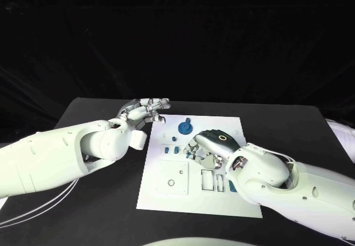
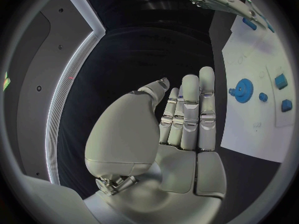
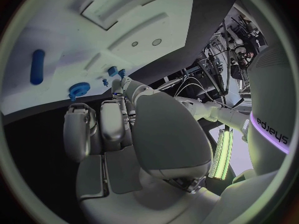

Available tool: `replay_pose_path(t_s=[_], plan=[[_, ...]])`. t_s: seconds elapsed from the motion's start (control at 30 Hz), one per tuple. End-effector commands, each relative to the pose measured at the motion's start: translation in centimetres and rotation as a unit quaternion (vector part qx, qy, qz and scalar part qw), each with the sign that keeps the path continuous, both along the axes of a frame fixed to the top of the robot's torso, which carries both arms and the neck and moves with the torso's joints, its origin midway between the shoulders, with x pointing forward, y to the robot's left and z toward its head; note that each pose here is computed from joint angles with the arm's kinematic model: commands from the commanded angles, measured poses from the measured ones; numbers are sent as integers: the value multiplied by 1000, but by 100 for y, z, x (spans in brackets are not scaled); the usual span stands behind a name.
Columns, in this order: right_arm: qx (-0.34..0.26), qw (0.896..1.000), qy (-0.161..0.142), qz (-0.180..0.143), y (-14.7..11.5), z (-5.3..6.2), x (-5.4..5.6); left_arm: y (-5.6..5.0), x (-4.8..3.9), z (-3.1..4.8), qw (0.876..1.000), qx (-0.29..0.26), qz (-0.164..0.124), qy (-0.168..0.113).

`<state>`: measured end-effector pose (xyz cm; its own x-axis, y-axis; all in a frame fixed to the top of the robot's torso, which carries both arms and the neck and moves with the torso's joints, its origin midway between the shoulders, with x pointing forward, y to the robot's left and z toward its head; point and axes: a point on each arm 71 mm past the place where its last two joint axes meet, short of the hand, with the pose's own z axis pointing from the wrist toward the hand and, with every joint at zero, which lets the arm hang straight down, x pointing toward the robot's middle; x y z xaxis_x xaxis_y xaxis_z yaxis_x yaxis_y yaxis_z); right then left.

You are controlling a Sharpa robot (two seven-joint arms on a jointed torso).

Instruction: Assemble the parts on the task board

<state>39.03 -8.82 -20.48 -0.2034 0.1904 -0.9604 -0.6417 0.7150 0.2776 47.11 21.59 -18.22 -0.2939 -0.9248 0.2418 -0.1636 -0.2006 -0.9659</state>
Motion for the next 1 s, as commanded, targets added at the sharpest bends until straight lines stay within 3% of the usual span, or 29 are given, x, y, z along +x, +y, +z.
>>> replay_pose_path(t_s=[0.03, 0.43, 1.0], plan=[[-15, 999, 25, 21, 85, -117, -57, -45, -11, 14, 1000, -9, -11, -2], [-32, 998, 53, 29, 164, -329, -75, -67, -17, 15, 1000, -10, -15, -2], [-48, 997, 63, 28, 187, -395, -59, -70, -15, 10, 1000, -10, -17, 1]])
